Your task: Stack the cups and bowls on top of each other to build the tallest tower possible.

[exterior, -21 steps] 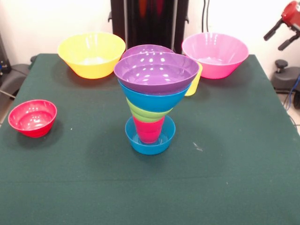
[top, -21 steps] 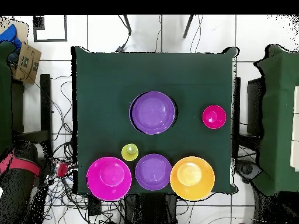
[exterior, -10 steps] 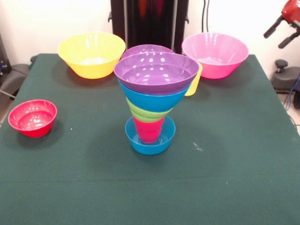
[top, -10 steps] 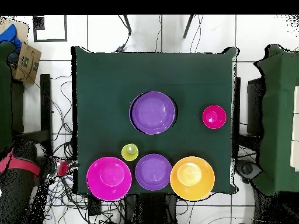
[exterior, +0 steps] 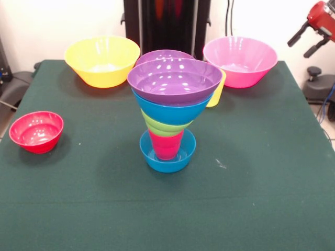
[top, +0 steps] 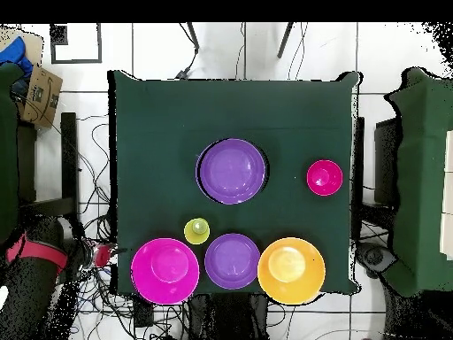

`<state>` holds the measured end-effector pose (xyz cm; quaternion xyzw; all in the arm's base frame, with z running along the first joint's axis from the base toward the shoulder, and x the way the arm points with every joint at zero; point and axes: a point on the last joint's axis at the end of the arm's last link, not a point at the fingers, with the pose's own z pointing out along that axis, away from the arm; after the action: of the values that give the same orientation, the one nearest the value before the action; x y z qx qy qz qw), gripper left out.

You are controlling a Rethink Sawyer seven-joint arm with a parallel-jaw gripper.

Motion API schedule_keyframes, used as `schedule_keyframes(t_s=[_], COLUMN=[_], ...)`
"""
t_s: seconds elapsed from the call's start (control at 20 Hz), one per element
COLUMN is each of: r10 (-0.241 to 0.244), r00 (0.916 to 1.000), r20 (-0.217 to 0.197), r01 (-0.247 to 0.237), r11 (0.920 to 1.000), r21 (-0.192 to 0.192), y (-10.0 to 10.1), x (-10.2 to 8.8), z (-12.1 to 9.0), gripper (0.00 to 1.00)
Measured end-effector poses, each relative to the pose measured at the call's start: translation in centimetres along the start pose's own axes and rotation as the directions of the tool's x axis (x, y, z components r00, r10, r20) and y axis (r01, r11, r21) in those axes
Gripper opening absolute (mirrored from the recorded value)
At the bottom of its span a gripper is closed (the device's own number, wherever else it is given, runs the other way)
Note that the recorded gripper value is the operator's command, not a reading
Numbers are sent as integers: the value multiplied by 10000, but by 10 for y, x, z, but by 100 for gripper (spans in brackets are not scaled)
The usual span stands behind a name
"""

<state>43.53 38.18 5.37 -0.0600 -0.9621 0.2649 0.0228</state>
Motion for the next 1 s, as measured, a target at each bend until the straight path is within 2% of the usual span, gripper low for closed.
schedule_keyframes(t_s=[0.25,0.55,0.85,1.0], r10=[-32,-312,-805,-1170], r00=[10000,9992,9957,9906], r20=[80,230,455,704], r01=[32,310,786,1132], r11=[10000,9995,9961,9920], r21=[-73,101,407,552], y=[-1,1,7,11], x=[4,11,24,35], z=[9,23,38,44], gripper=[100,100,100,100])
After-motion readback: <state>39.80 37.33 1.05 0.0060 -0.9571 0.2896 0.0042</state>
